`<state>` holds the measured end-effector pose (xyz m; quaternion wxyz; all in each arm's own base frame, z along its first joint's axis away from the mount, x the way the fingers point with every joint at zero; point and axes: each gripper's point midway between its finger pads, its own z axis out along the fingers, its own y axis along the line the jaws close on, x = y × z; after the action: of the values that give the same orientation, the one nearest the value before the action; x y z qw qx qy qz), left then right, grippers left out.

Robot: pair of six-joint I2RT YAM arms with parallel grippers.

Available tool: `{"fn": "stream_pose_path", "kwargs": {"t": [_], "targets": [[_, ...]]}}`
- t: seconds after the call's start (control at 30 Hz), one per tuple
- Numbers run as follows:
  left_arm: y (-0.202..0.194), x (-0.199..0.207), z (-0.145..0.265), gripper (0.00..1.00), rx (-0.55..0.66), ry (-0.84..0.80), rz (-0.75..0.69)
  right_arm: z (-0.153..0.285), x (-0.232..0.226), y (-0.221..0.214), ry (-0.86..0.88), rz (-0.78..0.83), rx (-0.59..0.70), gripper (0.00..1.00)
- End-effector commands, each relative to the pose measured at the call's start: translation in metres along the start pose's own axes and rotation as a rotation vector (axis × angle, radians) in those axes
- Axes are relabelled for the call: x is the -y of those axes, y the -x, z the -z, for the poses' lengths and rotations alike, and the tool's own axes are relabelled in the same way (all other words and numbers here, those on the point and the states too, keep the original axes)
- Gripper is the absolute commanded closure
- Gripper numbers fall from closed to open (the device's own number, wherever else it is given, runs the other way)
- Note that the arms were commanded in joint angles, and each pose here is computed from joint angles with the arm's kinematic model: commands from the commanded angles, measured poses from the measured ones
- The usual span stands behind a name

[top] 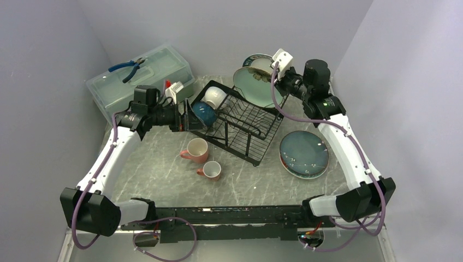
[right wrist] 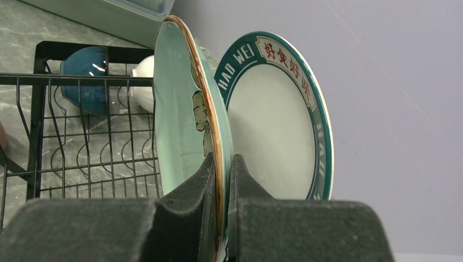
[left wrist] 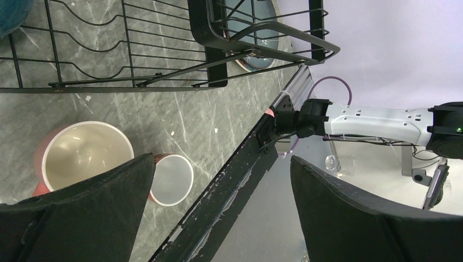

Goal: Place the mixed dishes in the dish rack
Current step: Insert the plate into the dish rack.

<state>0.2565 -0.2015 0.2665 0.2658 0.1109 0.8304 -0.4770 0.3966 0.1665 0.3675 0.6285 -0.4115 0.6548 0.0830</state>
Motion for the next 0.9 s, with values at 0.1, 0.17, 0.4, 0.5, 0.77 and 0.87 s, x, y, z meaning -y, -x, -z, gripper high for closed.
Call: {"fn": "stream_pose_path", "kwargs": {"t": [0.1,0.17,0.4,0.5,0.77,0.87], "targets": [[0.003,0.005,0.000,0.01,-0.001,-0.038,-0.026,0.021,0.024,0.044,-0.095,0.051,0.156,1.00],[0.003,0.005,-0.001,0.01,-0.001,-0.040,-0.024,0.021,0.023,0.043,-0.092,0.043,0.158,1.00],[0.001,0.004,-0.001,0.01,-0.005,-0.042,-0.022,0.028,0.025,0.053,-0.122,0.028,0.198,0.71],[0.001,0.003,-0.002,0.01,-0.008,-0.038,-0.023,0.034,0.029,0.062,-0.142,0.022,0.216,0.62],[0.001,0.002,-0.002,0.01,-0.008,-0.035,-0.036,0.060,0.036,0.085,-0.205,-0.060,0.248,0.40],[0.001,0.003,-0.002,0.01,-0.008,-0.047,-0.035,0.073,0.042,0.085,-0.256,-0.139,0.214,0.37]]}}
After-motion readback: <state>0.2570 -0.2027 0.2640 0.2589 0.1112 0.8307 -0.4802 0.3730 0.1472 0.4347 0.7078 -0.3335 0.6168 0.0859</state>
